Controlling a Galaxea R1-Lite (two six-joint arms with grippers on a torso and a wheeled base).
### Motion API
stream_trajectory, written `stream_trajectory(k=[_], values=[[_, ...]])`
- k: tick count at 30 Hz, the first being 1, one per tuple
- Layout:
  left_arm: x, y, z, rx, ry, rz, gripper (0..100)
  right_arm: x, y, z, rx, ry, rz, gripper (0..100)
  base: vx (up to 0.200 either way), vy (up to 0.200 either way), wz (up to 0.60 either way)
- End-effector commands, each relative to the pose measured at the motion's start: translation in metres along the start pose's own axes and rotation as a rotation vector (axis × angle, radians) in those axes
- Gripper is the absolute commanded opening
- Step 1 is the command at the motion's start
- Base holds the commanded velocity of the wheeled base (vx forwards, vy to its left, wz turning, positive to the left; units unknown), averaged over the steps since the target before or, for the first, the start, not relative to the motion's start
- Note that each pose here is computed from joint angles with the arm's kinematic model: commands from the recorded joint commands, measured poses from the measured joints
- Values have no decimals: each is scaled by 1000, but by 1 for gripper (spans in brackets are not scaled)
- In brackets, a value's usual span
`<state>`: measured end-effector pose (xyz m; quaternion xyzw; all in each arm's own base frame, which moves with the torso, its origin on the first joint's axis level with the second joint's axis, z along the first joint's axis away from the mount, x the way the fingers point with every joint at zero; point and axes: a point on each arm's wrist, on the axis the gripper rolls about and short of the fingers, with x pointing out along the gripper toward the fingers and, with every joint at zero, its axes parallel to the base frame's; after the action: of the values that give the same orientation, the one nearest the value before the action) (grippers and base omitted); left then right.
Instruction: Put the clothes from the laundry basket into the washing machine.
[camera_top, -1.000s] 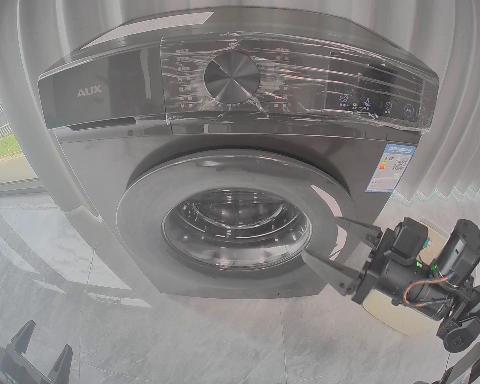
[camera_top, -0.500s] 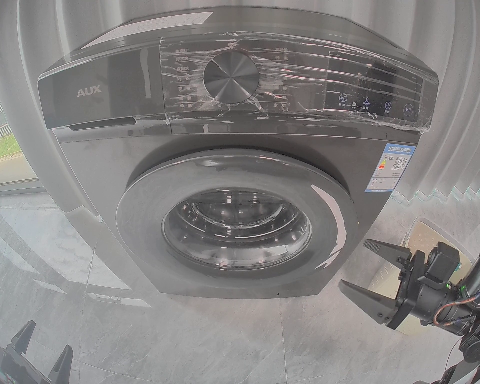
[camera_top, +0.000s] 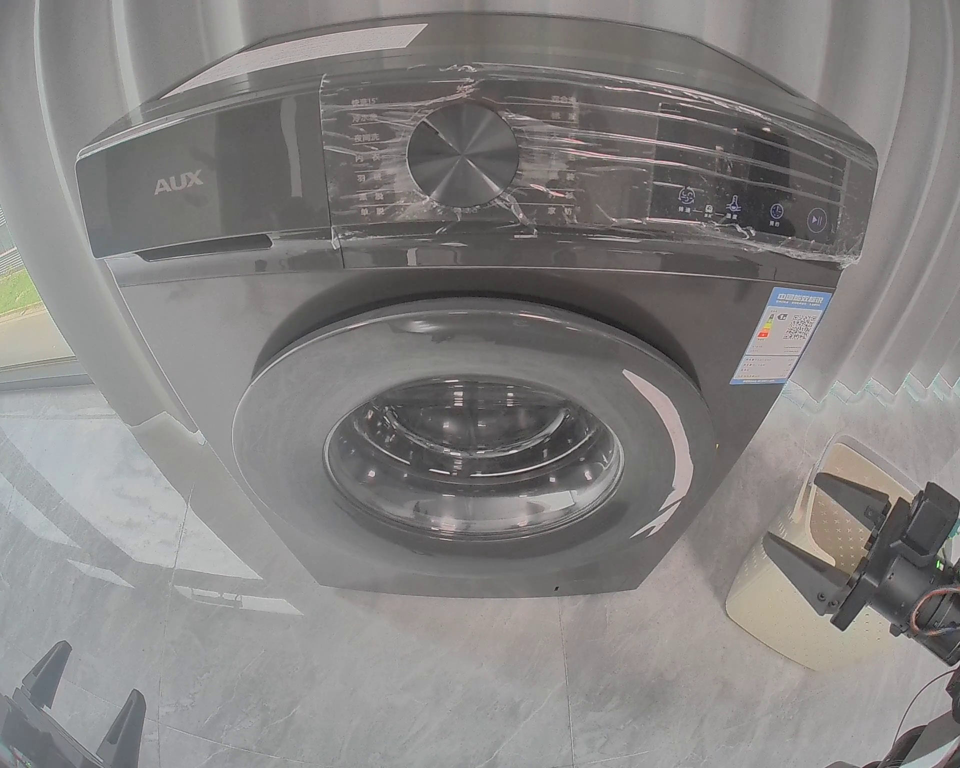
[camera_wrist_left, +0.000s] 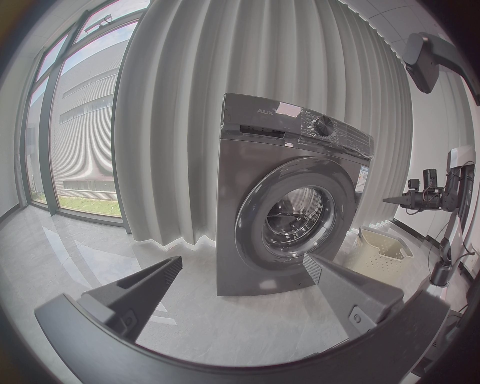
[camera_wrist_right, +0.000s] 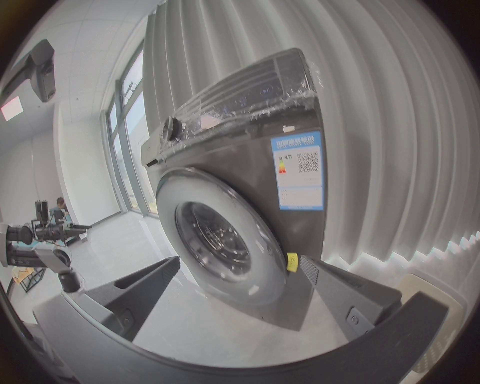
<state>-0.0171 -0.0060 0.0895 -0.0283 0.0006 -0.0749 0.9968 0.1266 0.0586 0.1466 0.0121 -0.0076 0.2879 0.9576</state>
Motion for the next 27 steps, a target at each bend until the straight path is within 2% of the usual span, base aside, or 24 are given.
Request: stream_trajectory(k=[1,6,7,9,15,18,23,27], values=[[1,1,-5,-5,17,2,100,-26,1,3,-41,-13,-28,100,-200,0,0],[1,1,-5,-3,18,2,100,-37,-1,2,-40,11,-78,100,-200,0,0],[1,1,-5,-2,18,2,100,-43,-4,1,-45,16,-121,100,0,0,0],[1,1,-5,-2,18,4,100,-49,-6,1,-58,15,-157,100,0,0,0],[1,1,-5,1,16,4,100,-62,-6,4,-84,-13,-220,100,0,0,0],[1,1,-5,-3,18,2,100,-74,-6,5,-110,-36,-276,100,0,0,0],[1,1,-5,-3,18,2,100,-98,1,1,-149,-61,-359,100,0,0,0],[1,1,-5,-2,18,2,100,-116,12,-8,-165,-74,-376,100,0,0,0]])
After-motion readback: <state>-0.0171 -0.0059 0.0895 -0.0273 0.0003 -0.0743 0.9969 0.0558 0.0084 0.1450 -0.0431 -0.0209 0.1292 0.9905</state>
